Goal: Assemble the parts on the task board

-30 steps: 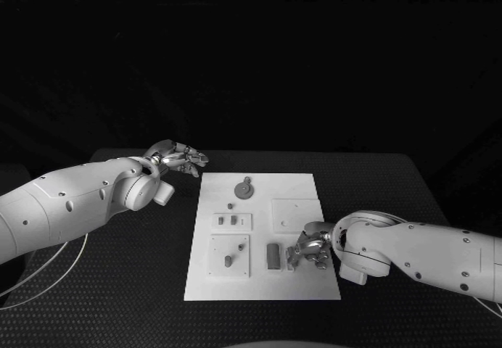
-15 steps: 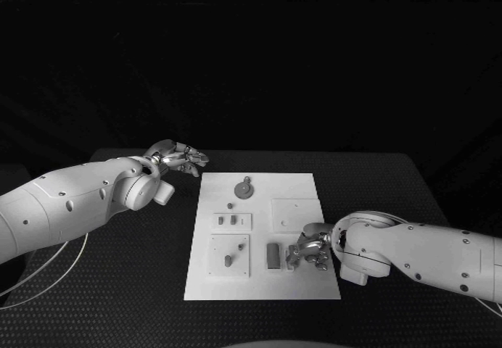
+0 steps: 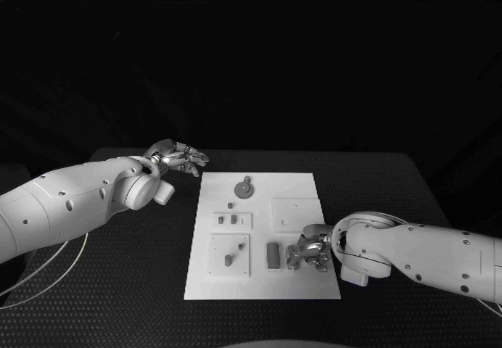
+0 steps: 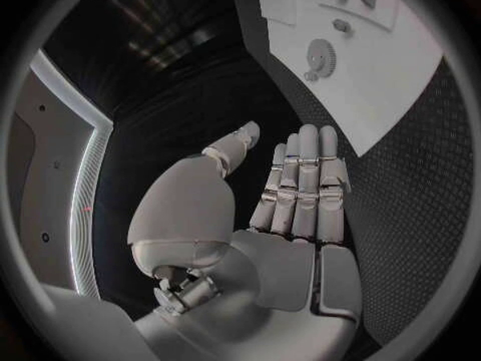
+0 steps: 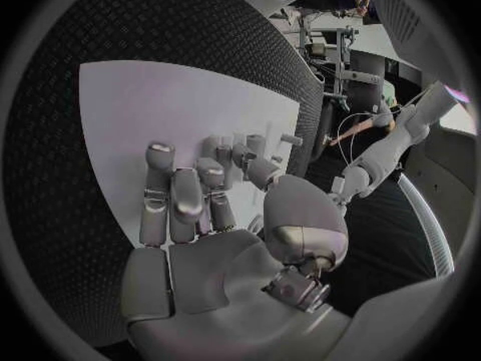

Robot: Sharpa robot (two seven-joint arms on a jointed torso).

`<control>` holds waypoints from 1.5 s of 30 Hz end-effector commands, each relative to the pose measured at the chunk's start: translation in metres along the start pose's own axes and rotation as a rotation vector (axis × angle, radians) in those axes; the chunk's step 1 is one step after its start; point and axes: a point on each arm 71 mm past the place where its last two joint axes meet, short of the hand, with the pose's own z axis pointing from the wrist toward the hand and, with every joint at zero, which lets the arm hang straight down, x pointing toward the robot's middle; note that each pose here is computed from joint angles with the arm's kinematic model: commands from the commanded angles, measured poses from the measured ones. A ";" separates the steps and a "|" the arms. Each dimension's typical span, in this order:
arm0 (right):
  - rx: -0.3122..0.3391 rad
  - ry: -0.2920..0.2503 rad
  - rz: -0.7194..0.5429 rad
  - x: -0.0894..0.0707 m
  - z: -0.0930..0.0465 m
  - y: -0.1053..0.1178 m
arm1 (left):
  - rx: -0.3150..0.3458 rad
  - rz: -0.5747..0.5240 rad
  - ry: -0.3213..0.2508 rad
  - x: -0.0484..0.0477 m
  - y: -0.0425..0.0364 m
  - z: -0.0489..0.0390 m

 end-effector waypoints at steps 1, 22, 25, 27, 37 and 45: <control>-0.041 0.042 -0.009 0.008 0.001 0.006 | 0.005 -0.006 0.016 0.0021 -0.0014 0.0002; -0.054 0.072 0.008 0.011 -0.003 0.004 | 0.003 -0.006 0.018 0.0018 -0.0011 0.0002; -0.054 0.073 0.008 0.011 -0.003 0.004 | 0.002 -0.006 0.019 0.0019 -0.0010 0.0002; -0.055 0.069 0.010 0.011 -0.003 0.004 | 0.001 -0.007 0.020 0.0020 -0.0010 0.0002; -0.048 0.047 0.036 0.008 -0.002 0.002 | 0.001 -0.007 0.020 0.0019 -0.0010 0.0001; -0.058 0.041 0.048 0.008 -0.002 0.004 | 0.001 -0.007 0.022 0.0021 -0.0010 0.0002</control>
